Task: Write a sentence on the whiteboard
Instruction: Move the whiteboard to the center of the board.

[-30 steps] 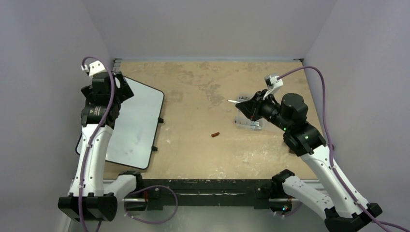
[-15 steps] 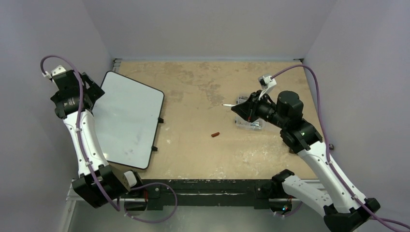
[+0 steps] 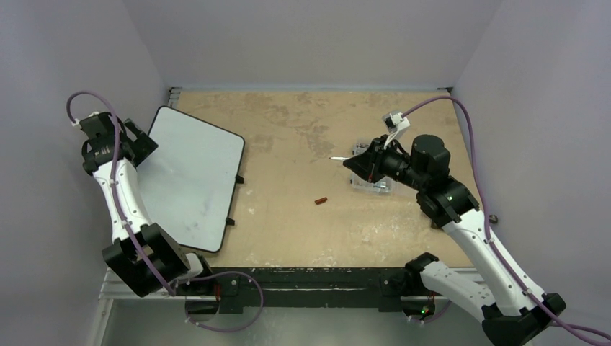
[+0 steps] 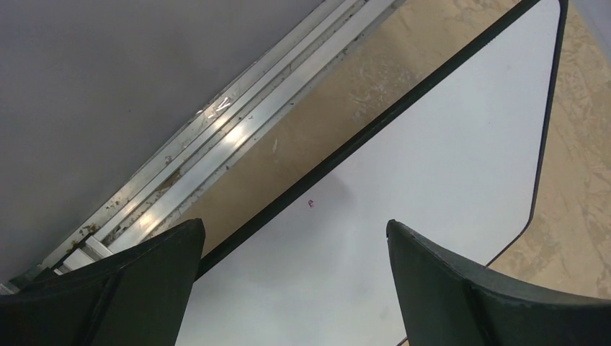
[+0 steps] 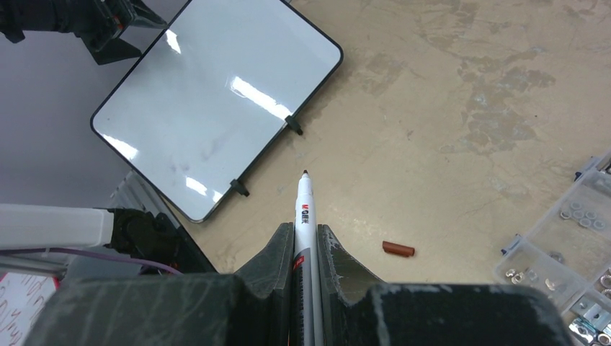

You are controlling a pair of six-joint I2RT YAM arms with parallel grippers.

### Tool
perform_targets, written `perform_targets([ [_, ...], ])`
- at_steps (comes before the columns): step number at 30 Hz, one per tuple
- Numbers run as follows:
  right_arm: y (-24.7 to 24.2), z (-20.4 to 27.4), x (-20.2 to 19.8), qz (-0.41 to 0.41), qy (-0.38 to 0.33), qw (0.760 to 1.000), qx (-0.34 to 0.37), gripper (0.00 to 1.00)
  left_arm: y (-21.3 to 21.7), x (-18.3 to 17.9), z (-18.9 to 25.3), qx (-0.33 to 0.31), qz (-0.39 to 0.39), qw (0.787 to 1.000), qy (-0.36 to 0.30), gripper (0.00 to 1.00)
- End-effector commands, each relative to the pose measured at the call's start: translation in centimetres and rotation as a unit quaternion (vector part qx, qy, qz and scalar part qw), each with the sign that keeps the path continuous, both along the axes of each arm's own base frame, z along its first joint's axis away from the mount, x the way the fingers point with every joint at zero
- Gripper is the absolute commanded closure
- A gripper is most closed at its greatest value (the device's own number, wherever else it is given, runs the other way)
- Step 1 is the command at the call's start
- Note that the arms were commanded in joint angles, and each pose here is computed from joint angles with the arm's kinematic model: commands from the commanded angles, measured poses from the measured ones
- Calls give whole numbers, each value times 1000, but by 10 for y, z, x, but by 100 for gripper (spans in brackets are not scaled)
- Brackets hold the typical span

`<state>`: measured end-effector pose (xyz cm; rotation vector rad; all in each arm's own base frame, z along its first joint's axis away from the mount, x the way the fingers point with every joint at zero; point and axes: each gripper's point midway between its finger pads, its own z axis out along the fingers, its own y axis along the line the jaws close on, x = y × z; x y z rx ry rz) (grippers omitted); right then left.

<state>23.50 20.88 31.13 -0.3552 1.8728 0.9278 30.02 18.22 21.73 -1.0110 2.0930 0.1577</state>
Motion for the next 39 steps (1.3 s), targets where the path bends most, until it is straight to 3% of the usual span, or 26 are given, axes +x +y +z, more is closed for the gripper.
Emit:
perform_targets([
  [1, 3, 14, -4, 14, -14, 1000, 13, 100, 10, 9, 5, -8, 17, 999, -28, 3],
  [22, 0, 17, 0, 4, -17, 1000, 1, 100, -31, 7, -34, -125, -10, 991, -50, 9],
  [39, -3, 19, 0, -4, -21, 1000, 4, 100, -76, 13, -29, -143, -54, 984, -87, 12],
])
